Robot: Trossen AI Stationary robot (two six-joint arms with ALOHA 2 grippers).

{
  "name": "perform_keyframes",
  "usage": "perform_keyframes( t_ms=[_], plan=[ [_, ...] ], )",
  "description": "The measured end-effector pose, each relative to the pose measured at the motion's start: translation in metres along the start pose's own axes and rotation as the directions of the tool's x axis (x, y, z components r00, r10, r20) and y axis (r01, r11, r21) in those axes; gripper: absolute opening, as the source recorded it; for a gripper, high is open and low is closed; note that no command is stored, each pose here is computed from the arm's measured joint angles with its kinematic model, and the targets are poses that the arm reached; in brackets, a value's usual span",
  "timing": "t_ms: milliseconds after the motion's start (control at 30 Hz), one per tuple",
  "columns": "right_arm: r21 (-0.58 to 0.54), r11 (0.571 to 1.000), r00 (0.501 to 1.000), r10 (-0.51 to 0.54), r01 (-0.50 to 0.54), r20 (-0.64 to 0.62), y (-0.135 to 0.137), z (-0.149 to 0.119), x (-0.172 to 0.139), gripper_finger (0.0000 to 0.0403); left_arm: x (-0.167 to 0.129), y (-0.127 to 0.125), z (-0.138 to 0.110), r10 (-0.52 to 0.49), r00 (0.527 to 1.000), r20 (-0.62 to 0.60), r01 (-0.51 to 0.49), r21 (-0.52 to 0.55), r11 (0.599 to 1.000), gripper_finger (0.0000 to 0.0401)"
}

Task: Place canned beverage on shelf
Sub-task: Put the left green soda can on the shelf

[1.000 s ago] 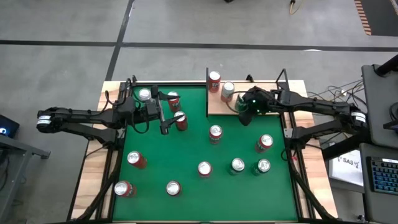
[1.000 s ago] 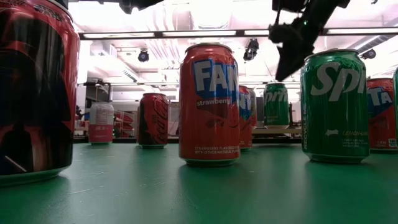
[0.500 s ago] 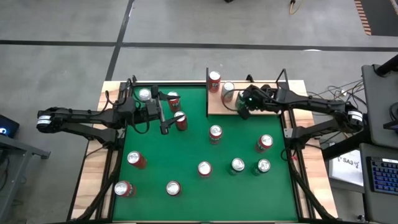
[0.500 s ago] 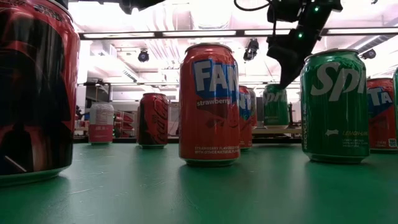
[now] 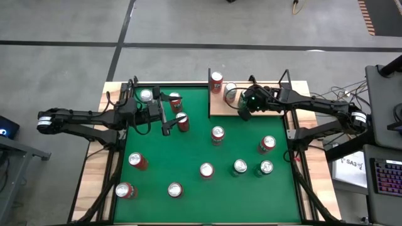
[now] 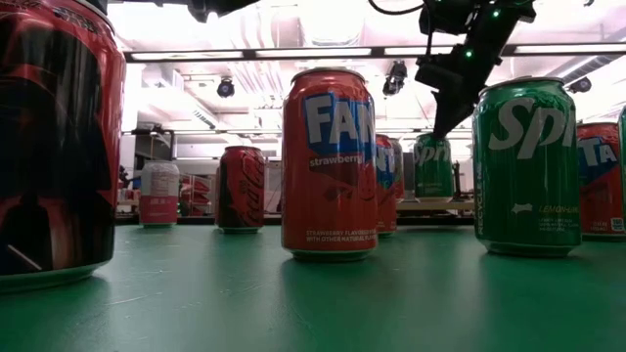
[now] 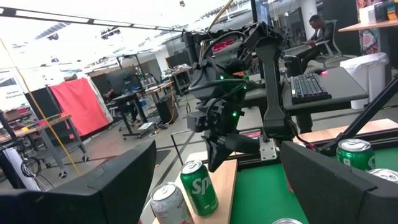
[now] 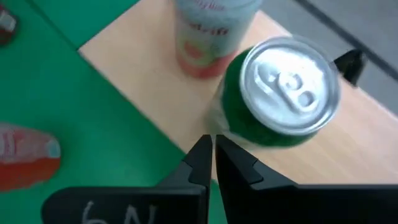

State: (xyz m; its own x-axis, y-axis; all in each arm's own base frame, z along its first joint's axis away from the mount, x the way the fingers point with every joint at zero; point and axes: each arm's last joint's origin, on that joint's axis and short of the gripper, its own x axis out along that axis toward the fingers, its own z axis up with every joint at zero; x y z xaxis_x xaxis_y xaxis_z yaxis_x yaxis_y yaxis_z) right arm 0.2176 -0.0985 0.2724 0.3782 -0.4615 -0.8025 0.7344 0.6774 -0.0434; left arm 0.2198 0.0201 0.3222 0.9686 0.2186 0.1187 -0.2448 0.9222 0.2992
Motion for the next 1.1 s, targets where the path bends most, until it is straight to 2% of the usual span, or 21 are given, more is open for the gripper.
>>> perform_keyframes(
  t_ms=[167,400,1100],
  plan=[
    [-0.020,0.996,0.996,-0.085,0.085,0.022,-0.005,0.002,0.003,0.0013,0.000,0.000,0.000,0.000,1.000,0.000,0.000,0.000,1.000,0.0326],
    [-0.046,0.993,0.994,-0.111,0.111,0.009,-0.009,0.006,0.014,0.0013,0.000,0.000,0.000,0.000,1.000,0.000,0.000,0.000,1.000,0.0326],
    [-0.036,0.996,0.997,-0.080,0.079,-0.015,-0.008,0.005,0.016,0.0013,0.000,0.000,-0.001,-0.002,1.000,-0.006,0.002,0.001,1.000,0.0327]
  ],
)
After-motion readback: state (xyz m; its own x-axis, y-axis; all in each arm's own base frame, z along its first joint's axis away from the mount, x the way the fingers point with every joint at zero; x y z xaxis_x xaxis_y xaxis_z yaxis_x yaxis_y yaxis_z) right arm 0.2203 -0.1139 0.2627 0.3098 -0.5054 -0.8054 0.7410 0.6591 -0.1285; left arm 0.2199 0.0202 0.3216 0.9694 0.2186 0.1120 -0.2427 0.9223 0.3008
